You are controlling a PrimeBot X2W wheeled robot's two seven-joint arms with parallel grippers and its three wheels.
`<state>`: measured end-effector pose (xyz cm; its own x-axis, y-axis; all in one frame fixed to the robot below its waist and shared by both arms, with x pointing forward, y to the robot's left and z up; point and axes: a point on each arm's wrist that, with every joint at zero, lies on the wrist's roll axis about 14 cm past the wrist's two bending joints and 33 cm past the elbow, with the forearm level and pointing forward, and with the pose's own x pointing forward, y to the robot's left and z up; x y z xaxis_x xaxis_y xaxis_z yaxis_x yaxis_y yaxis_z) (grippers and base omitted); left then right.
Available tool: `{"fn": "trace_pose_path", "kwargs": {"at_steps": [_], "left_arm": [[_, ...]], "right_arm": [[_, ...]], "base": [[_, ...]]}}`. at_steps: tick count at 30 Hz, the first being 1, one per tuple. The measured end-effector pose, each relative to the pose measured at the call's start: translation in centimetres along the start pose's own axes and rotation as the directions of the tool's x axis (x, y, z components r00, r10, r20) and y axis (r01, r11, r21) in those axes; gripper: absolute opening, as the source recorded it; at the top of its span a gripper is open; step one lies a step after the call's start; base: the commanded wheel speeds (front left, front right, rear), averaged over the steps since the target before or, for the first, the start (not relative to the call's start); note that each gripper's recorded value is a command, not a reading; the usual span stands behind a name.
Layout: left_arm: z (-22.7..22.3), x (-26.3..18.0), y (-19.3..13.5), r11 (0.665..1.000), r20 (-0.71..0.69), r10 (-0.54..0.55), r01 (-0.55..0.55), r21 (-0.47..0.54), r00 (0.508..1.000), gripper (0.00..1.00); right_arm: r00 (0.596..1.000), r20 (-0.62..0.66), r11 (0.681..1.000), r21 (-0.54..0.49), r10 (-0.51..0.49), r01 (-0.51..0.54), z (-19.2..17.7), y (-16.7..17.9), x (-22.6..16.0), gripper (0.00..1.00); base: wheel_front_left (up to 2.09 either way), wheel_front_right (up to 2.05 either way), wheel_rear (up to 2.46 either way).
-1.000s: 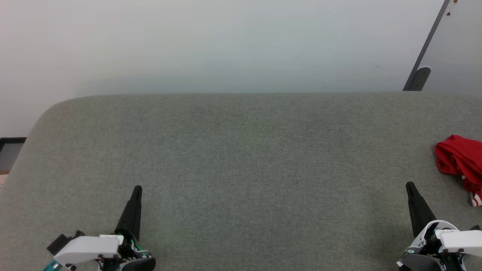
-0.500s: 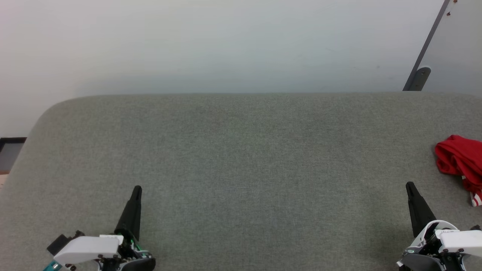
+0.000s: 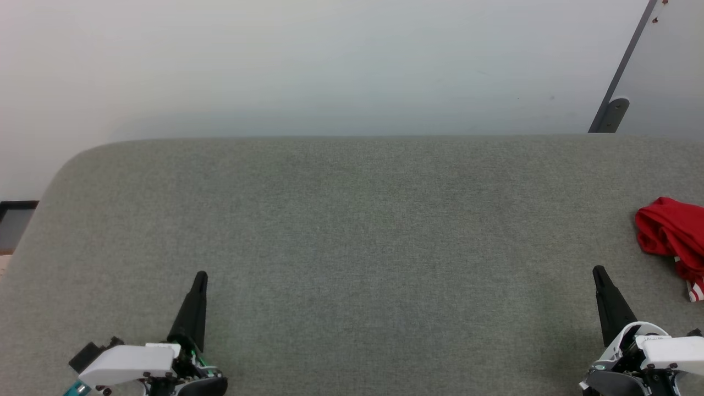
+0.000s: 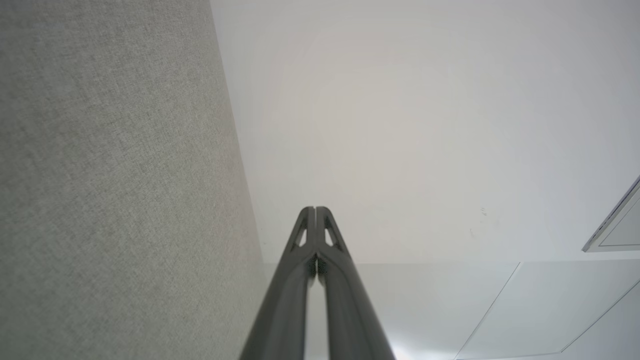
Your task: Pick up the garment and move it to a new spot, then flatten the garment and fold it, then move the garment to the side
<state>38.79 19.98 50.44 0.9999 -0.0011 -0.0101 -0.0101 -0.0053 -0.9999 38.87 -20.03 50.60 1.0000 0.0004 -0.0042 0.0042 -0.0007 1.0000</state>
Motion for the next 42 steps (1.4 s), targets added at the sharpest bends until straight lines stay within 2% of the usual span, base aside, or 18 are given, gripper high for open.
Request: {"fn": "trace_pose_path", "kwargs": {"at_steps": [42], "left_arm": [[0.03,-0.01,0.0,1.0,0.001,0.0,0.0,0.002,1.0,0.0]], "right_arm": [[1.0,0.0,1.0,0.0,0.0,0.0,0.0,0.0,0.0,0.0]], "base": [[0.0,0.0,0.0]]}}
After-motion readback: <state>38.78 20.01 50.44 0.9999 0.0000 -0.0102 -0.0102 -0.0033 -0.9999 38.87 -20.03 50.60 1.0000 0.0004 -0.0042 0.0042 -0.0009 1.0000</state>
